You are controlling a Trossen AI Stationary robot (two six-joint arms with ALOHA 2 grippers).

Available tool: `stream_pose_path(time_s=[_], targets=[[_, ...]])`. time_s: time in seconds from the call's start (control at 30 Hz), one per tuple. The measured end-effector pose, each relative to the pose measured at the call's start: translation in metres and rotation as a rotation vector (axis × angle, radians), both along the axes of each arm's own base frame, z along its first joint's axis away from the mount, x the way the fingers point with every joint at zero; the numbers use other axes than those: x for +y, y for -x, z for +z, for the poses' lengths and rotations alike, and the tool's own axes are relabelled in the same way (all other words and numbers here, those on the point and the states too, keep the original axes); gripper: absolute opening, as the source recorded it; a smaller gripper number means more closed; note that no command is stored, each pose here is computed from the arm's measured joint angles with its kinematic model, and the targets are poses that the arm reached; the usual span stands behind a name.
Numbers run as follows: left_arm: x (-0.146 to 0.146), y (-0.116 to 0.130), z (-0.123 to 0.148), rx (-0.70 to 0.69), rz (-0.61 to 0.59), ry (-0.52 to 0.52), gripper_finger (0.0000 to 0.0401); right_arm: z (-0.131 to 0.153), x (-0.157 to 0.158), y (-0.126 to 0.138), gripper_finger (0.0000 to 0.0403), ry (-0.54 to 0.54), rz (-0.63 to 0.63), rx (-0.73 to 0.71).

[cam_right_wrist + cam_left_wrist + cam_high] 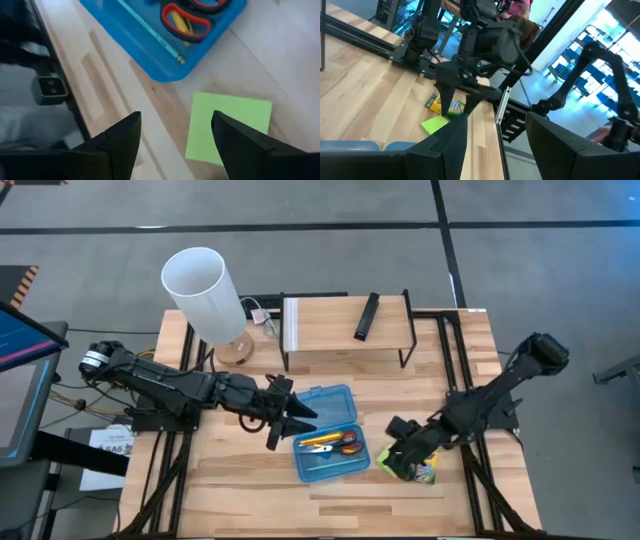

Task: Pack school essentials
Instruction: Put the green sticky notes into the blue supply box

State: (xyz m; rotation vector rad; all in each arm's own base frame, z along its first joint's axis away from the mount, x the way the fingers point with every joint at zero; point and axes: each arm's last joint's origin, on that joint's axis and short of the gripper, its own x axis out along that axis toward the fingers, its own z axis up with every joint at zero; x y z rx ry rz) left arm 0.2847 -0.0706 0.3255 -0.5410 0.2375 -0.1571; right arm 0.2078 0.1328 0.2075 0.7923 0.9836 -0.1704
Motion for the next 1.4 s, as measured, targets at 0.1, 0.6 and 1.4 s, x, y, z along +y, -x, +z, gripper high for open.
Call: stream_pose_path(time_s=[0.1,0.6,1.4], targets=[[0.000,0.000,0.000,0.004,-0.010,0.013,0.0187,0.005,0.009,-0.012,0.0253,0.090,0.057,0.072],[-0.001,0.001,-0.002,0.030,-0.045,0.042,0.0187,-0.032,0.038,-0.043,0.0250,0.224,0.137,0.280],[-0.003,0.001,-0.003,0.058,-0.072,0.084,0.0187,-0.076,0.037,-0.053,0.0243,0.301,0.130,0.480]])
